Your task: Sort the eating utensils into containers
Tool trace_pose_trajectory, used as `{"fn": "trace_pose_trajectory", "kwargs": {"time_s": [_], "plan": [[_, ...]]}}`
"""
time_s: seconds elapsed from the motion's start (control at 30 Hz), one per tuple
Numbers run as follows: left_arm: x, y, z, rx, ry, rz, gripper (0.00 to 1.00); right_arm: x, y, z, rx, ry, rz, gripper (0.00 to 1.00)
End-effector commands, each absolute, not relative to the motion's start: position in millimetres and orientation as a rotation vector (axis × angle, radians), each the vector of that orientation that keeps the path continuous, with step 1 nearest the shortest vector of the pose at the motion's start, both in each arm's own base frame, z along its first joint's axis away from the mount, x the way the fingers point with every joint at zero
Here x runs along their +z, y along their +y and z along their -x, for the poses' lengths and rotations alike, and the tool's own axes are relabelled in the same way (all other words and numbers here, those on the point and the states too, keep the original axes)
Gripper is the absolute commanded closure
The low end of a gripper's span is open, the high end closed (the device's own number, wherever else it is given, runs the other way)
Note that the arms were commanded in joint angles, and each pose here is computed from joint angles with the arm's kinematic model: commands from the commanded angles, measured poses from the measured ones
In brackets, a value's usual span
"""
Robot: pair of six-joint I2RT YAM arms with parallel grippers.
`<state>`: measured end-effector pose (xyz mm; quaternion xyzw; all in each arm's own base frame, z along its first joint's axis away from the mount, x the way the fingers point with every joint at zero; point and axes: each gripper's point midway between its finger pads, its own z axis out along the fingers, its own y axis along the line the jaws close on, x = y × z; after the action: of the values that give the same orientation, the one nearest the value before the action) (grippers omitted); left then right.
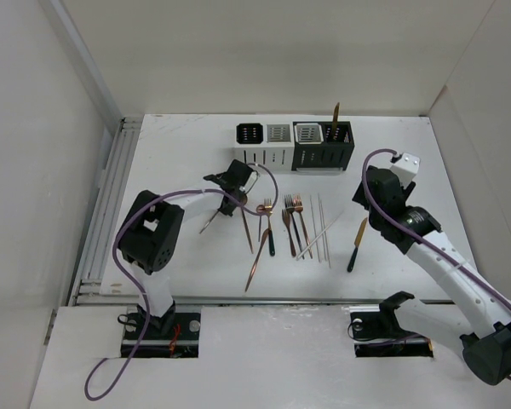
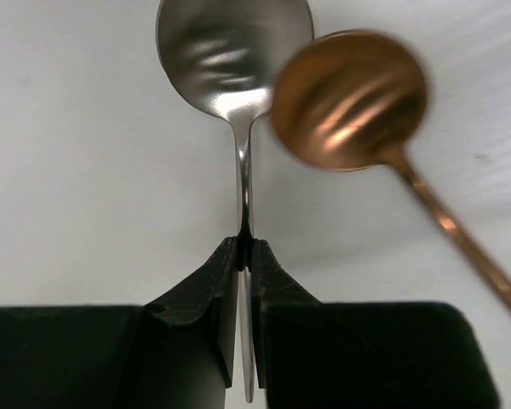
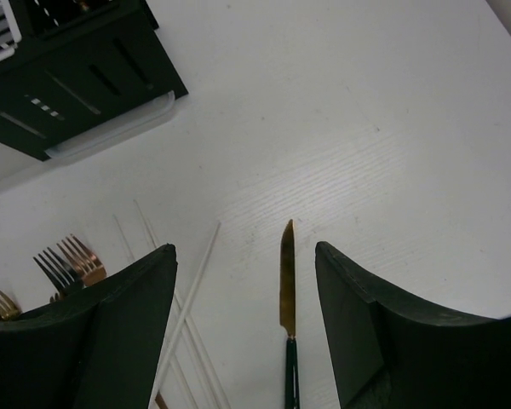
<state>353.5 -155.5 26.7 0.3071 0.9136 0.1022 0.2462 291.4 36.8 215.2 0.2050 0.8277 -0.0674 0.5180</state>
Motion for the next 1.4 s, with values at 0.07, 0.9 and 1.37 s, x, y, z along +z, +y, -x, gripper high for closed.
{"fn": "trace_pose_trajectory", "kwargs": {"time_s": [0.07,0.9,1.37], "plan": [[96,-127,-380,0.412,2.352,-0.774,1.00,266,37,-311,-0.092,1.809,-0.527,0.29],[354,-206,-543,-0.021,1.580,-0.213,1.00,215,76,-373,0.069,1.911,-0.541,0.31],[307,-249,-597,-0.185,1.466,-0.139,1.00,172,56,-355,-0.067,2.057,-0.556,0.32]]}}
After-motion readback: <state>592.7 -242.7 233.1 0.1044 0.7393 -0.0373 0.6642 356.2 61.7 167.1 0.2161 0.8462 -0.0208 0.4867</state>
